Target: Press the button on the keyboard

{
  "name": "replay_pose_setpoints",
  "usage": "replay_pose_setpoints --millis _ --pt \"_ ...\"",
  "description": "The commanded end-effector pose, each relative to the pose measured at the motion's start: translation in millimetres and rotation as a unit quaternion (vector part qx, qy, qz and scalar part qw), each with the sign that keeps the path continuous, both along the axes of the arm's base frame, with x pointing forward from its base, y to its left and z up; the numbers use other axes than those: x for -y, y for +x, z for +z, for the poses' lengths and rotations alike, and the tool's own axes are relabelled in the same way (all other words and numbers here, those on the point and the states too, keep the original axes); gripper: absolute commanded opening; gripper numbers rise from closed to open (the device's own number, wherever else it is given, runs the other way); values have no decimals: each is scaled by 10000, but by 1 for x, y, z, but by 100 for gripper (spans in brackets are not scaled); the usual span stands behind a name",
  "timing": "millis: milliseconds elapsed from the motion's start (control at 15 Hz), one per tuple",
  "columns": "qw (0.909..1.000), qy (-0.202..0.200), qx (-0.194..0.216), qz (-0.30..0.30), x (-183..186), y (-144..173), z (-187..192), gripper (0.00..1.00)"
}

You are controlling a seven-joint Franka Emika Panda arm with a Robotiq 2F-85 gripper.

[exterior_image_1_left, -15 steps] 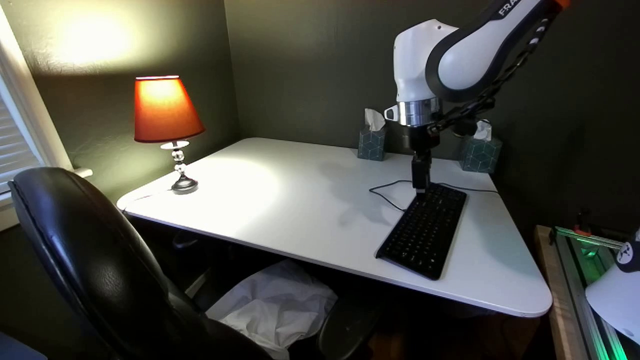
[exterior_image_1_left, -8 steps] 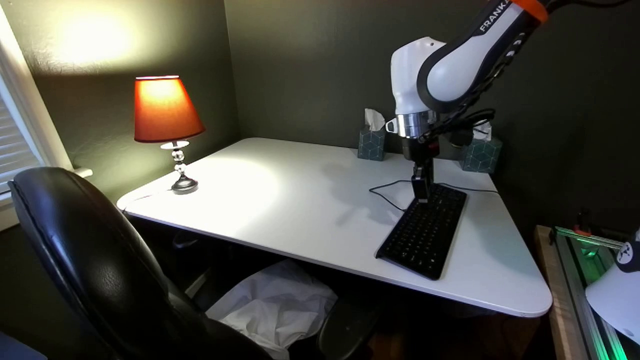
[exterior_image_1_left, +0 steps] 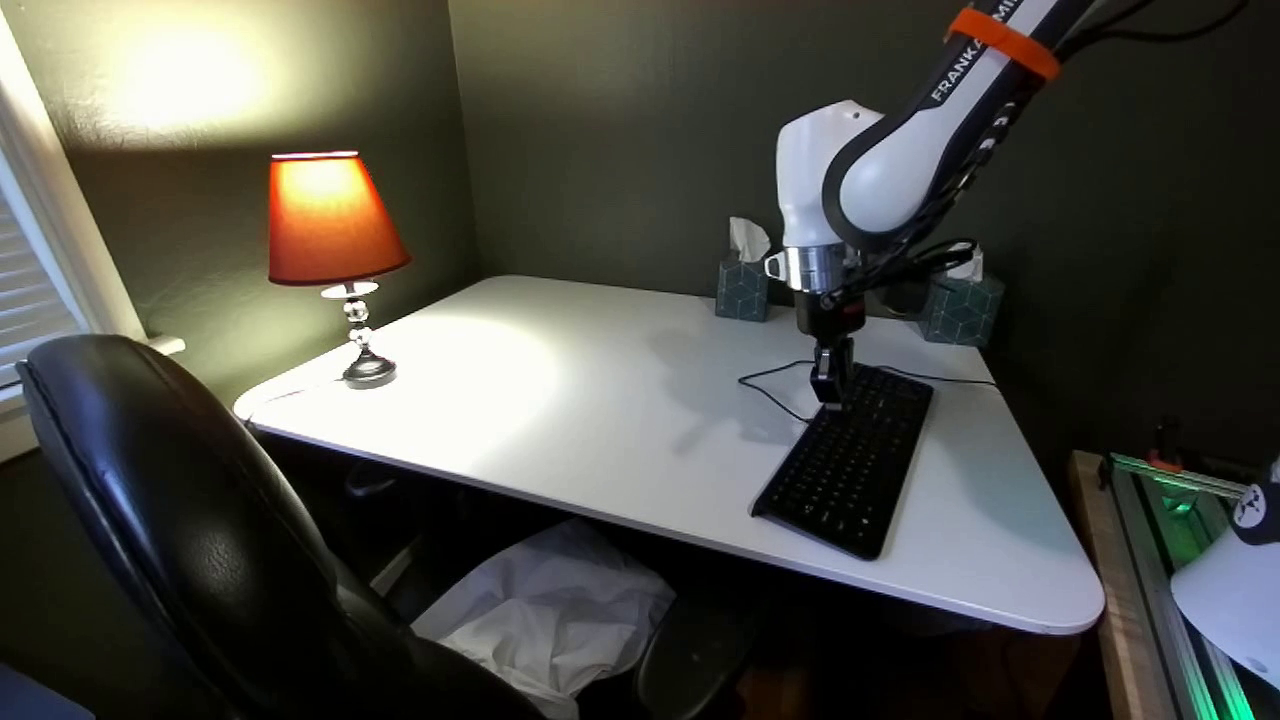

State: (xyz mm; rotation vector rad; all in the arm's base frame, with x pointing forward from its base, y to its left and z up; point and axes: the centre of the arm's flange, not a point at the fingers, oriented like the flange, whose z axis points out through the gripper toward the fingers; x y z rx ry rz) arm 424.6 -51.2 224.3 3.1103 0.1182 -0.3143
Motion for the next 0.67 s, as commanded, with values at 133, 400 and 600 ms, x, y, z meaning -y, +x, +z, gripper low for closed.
replay_pose_setpoints --millis 133,400,600 --pt "9999 -42 -49 -118 12 5 -21 0" --pt "9997 -44 -162 -174 18 6 -29 0" --pt "9995 -34 -248 -198 20 8 -34 0"
